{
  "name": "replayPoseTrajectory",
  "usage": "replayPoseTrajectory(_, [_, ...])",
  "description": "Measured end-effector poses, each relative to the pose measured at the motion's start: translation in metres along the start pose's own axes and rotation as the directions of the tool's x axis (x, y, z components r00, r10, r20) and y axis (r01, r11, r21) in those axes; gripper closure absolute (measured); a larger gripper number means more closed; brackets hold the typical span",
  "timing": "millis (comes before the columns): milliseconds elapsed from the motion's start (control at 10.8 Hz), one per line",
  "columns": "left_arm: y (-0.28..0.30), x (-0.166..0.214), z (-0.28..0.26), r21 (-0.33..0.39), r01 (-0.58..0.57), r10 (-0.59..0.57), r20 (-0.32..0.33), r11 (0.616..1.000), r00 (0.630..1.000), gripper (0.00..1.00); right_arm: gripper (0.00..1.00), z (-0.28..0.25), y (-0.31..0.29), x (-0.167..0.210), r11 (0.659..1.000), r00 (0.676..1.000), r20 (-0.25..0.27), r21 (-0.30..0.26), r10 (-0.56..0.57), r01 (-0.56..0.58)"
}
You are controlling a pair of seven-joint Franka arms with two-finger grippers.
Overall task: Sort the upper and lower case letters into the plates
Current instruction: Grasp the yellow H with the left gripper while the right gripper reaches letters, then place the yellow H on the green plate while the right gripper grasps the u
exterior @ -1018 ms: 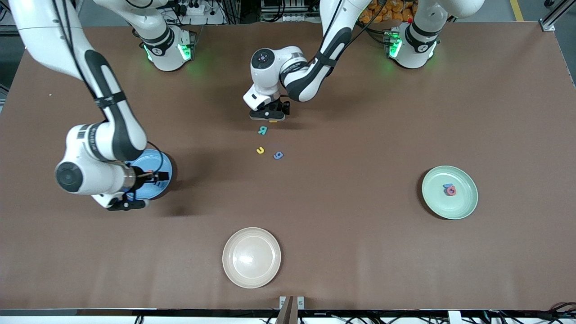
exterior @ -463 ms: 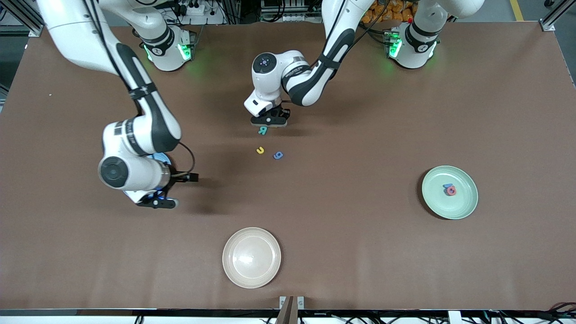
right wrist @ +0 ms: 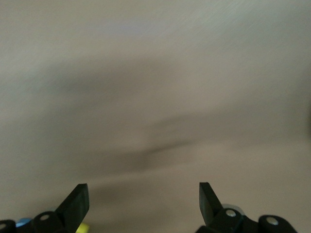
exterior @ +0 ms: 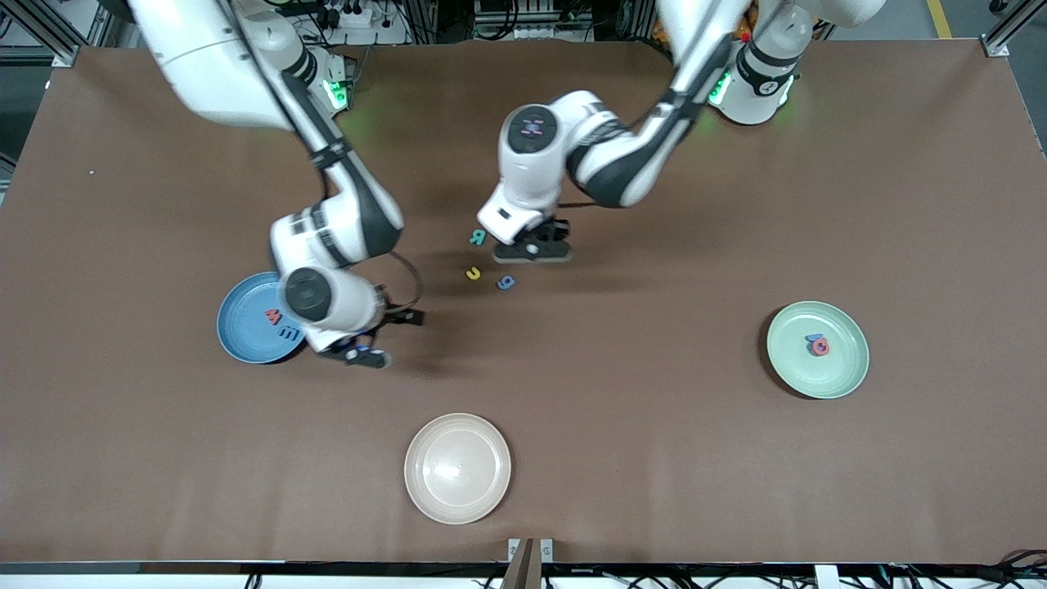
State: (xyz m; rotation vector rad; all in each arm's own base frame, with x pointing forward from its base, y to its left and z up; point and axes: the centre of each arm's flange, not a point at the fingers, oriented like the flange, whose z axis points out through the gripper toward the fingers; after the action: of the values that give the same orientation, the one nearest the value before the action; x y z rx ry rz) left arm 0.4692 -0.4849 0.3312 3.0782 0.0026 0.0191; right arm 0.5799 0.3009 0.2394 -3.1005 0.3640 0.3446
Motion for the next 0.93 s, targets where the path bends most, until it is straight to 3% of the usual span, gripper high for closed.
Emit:
replayPoseTrajectory(278, [-0.108, 0.078, -0.043, -0.008, -0.082, 0.082, 0.022, 0.997, 0.996, 0.66, 0.00, 0.025, -0.070, -0.061, 0.999, 0.999, -0.023, -0.013, 0.047, -0.048])
replayPoseTrajectory(555, [-0.227, 0.128, -0.050, 0.012, -0.191, 0.190, 0.051, 0.982, 0.980, 0.66, 0.00, 0.047, -0.084, -0.071, 0.989, 0.988, -0.028, -0.012, 0.150, -0.151])
replayPoseTrajectory(925, [-0.356, 0.157, -0.034, 0.049, -0.220, 0.215, 0.101, 0.974, 0.971, 0.66, 0.00, 0.061, -0.083, -0.073, 0.956, 0.955, -0.028, -0.015, 0.294, -0.294])
